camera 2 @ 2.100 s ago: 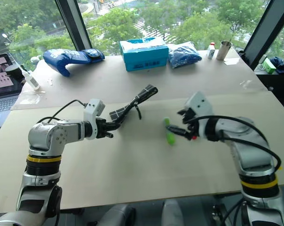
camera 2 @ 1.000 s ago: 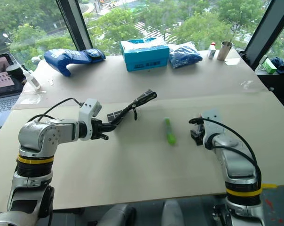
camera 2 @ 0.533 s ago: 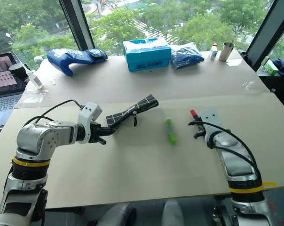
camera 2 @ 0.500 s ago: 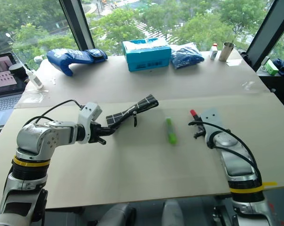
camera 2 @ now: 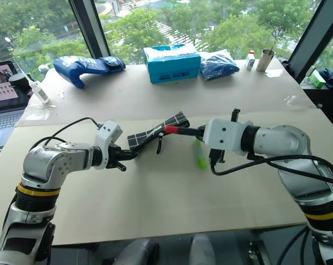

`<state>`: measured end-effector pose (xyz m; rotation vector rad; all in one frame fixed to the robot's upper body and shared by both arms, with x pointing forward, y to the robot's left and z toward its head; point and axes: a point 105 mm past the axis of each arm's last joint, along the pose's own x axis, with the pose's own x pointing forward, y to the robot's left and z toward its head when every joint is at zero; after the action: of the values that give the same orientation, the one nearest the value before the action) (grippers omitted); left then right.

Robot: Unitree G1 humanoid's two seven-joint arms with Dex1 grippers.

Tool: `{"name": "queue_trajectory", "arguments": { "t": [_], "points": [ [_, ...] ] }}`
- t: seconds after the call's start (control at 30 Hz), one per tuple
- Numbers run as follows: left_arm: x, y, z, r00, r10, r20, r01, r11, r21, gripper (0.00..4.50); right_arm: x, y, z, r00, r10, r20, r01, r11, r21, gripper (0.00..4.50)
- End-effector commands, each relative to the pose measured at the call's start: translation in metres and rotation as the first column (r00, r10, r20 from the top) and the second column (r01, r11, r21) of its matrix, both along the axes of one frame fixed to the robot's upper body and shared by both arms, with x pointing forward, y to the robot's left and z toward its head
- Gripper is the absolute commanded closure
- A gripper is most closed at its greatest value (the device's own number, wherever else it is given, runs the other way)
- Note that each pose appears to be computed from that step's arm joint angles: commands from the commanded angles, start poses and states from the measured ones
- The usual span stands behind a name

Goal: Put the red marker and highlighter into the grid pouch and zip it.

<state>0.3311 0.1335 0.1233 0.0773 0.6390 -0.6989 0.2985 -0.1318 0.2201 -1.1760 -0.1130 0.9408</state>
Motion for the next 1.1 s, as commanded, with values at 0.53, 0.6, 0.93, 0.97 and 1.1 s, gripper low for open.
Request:
{"name": "queue_trajectory", "arguments": {
  "t": [0.53, 0.6, 0.93, 0.97, 1.1],
  "points": [
    [0.002, -0.008, 0.005, 0.998, -0.040, 0.044, 0.039, 0.999, 0.009, 4.50, 0.022, -0.005, 0.000, 0.989, -0.005, 0.151, 0.032, 0.984, -0.174, 3.93],
    [0.002, -0.009, 0.004, 0.998, -0.042, 0.044, 0.042, 0.999, 0.008, 4.50, 0.023, -0.007, -0.003, 0.988, -0.008, 0.153, 0.037, 0.982, -0.187, 3.93],
    [0.000, -0.011, 0.000, 0.998, -0.052, 0.039, 0.052, 0.999, 0.015, 4.50, 0.037, -0.001, 0.000, 0.982, -0.011, 0.190, 0.051, 0.977, -0.207, 3.93],
    [0.000, -0.011, 0.000, 0.998, -0.053, 0.038, 0.053, 0.998, 0.016, 4.50, 0.038, 0.000, 0.001, 0.982, -0.010, 0.189, 0.050, 0.977, -0.205, 3.93],
    [0.000, -0.012, -0.001, 0.998, -0.058, 0.038, 0.058, 0.998, 0.019, 4.50, 0.038, 0.002, 0.002, 0.982, -0.002, 0.187, 0.042, 0.976, -0.212, 3.93]
  ]
}}
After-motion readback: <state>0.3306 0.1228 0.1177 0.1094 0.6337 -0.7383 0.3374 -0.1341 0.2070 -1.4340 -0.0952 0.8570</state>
